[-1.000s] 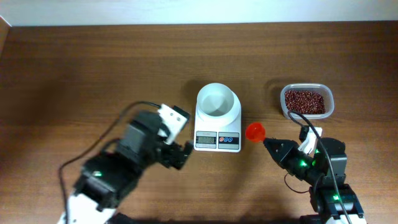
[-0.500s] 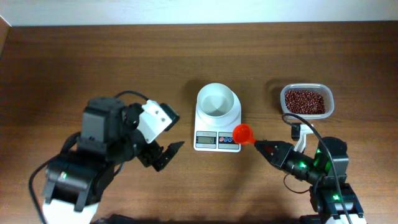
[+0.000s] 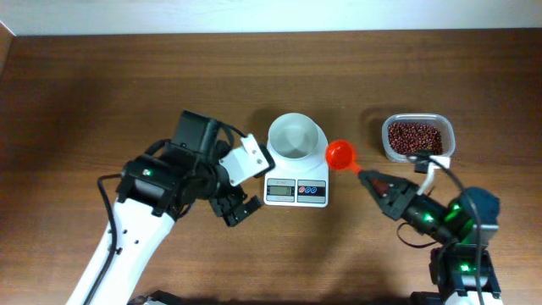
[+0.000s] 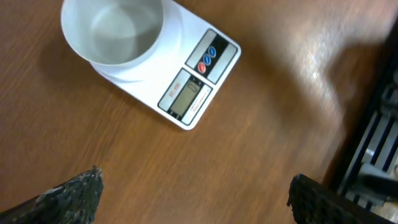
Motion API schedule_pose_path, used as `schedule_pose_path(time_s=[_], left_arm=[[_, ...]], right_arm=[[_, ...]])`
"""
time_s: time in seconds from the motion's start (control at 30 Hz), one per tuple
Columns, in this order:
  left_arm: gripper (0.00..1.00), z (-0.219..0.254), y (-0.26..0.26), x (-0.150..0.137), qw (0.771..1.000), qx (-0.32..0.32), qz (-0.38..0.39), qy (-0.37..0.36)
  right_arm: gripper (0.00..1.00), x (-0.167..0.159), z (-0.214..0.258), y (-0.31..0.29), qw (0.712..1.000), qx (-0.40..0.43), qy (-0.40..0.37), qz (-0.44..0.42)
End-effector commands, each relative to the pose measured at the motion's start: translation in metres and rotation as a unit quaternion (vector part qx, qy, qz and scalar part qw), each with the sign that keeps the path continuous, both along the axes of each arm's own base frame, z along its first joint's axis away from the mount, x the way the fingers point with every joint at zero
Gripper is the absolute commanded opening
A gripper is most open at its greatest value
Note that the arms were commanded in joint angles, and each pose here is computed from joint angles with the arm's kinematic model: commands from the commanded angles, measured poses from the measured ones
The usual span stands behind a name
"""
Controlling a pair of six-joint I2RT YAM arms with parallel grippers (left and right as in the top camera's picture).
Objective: Scoop and weigh 50g on scale
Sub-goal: 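Retract the left gripper away from the scale, then carry the red scoop with the right gripper to the bean tub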
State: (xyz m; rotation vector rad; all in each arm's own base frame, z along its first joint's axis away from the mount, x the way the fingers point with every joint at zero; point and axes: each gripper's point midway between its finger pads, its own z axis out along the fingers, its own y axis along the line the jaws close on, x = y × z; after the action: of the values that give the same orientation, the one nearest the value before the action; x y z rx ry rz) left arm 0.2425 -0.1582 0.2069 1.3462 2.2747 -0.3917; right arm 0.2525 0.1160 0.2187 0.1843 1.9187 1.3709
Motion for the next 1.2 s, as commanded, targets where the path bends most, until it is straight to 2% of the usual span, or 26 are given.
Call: schedule_pose_path(time_s=[0.0, 0.2, 0.5, 0.7, 0.87, 0.97, 1.17], left_arm=[[0.99, 0.001, 0.012, 0.007, 0.999, 0.027, 0.010, -0.020], [0.99, 0.009, 0.010, 0.009, 0.999, 0.006, 0.016, -0.030], [0.99, 0.012, 0.004, 0.007, 1.000, -0.012, 0.009, -0.025], [0.99, 0.012, 0.004, 0.007, 1.000, -0.012, 0.009, -0.025], [0.99, 0.012, 0.004, 0.007, 1.000, -0.012, 0.009, -0.025], [0.99, 0.012, 0.004, 0.007, 1.000, -0.012, 0.009, -0.025], [0.99, 0.012, 0.004, 0.007, 1.000, -0.012, 0.009, -0.025]], right_arm=[[0.04, -0.006, 0.030, -0.014, 0.999, 0.007, -0.042, 0.021], [0.04, -0.013, 0.036, -0.046, 0.999, 0.022, -0.048, 0.008], [0.04, -0.015, 0.036, -0.043, 0.999, 0.033, -0.037, 0.019], [0.04, -0.022, 0.018, 0.004, 0.991, 0.053, 0.013, 0.123], [0.04, -0.023, 0.013, 0.014, 0.982, 0.090, 0.077, 0.145], [0.04, -0.030, 0.020, 0.016, 0.978, 0.103, 0.087, 0.159], [0.04, -0.043, 0.032, 0.019, 0.979, 0.094, 0.057, 0.174]])
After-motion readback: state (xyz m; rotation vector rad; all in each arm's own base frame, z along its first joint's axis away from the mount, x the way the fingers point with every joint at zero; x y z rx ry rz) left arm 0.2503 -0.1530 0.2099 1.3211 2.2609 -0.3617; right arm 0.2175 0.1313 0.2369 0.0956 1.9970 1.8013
